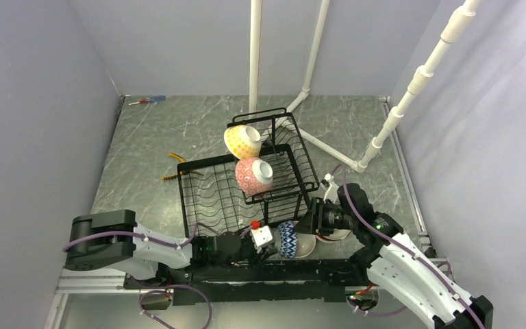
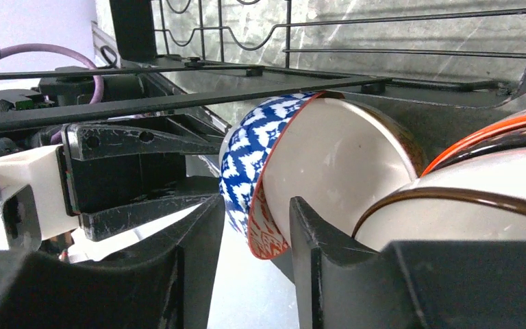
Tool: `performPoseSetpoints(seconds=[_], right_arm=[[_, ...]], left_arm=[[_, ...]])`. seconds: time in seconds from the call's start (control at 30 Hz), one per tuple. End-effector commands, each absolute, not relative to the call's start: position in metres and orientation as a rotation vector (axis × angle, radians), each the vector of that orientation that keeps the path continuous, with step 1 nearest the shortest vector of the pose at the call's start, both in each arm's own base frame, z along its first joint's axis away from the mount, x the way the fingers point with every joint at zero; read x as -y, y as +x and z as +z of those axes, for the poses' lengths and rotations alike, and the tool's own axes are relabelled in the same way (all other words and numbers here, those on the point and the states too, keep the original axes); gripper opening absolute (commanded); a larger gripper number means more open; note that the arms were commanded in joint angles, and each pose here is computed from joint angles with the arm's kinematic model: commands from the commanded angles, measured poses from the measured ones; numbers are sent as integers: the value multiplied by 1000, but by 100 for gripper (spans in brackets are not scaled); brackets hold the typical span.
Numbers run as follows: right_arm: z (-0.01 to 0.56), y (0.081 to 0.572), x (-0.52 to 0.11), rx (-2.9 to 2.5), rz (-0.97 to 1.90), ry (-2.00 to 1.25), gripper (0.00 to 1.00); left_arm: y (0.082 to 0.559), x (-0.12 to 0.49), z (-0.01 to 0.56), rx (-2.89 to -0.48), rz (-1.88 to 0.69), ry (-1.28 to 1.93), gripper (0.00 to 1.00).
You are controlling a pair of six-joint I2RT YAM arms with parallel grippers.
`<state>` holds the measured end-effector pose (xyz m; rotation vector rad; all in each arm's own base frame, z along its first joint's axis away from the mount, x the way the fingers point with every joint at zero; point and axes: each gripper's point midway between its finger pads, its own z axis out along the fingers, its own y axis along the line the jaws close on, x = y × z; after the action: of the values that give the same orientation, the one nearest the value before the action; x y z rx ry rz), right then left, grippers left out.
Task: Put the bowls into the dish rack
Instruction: Pick up the bowl from the center of the board.
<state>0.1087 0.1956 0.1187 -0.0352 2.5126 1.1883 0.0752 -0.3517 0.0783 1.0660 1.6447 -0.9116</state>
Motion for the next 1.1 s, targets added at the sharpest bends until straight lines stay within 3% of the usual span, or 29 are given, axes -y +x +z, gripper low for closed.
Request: performPoseSetpoints(seconds=[0.0, 0.23, 0.5, 0.63, 0.83, 1.07], right_arm=[[127, 112, -204, -2471, 1251, -54, 41], [126, 112, -208, -2462, 1287, -46, 36], [131, 114, -212, -2432, 1328, -33, 19], [136, 115, -214, -2414, 1351, -32, 0], [144, 115, -215, -2385, 1368, -43, 0], [155, 114, -218, -2339, 1409, -82, 0]], left_arm=[[75, 373, 106, -1568, -985, 1014, 39], [76, 374, 111, -1559, -985, 1006, 40], [75, 377, 118, -1541, -989, 1018, 43], [74, 379, 120, -1535, -986, 1027, 44], [75, 374, 120, -1540, -955, 1037, 51], [81, 357, 128, -1549, -878, 1057, 72]])
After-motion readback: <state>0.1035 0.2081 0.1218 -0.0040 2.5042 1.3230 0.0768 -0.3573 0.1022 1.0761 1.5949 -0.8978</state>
